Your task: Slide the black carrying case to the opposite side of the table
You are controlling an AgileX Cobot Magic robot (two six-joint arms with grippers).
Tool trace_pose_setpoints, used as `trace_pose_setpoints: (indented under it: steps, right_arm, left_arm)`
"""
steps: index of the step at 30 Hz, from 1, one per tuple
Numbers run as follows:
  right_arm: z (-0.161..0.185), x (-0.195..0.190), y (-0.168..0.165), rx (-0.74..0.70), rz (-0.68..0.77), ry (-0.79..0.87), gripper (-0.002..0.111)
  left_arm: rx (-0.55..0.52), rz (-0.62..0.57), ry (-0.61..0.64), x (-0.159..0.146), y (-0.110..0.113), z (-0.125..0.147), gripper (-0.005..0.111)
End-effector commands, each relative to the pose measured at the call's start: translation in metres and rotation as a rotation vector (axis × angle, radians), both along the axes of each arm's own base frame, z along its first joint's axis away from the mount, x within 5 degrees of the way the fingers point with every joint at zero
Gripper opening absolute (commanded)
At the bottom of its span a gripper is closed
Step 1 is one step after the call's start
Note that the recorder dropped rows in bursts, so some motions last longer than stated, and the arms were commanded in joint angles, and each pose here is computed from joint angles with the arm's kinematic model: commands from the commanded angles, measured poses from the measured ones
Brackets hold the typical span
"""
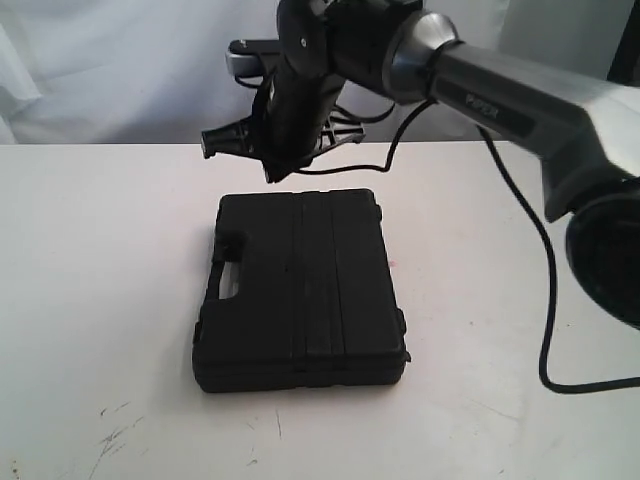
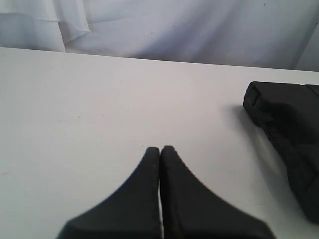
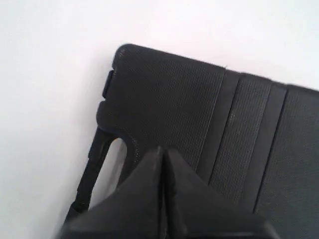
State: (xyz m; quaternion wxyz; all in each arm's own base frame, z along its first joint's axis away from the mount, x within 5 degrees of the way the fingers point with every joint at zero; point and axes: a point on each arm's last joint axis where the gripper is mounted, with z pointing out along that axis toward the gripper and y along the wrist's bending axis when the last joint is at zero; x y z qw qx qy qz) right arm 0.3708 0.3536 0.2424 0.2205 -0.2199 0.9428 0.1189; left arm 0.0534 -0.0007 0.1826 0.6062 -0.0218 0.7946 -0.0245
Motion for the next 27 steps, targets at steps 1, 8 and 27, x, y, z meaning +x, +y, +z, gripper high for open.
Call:
trace_pose_setpoints:
  steps: [1,8,27]
  right_arm:
    - [0.047,-0.01,-0.005,0.031,0.086,-0.124,0.0]
    - [0.093,-0.032,-0.002,0.108,0.158,-0.242,0.0]
    - [0.106,-0.043,0.005,0.139,0.223,-0.277,0.0]
  left_arm:
    - [-0.001,0.003,-0.01,0.0,0.0,0.0,0.0]
    - [-0.001,0.003,-0.01,0.0,0.0,0.0,0.0]
    - [-0.001,0.003,-0.01,0.0,0.0,0.0,0.0]
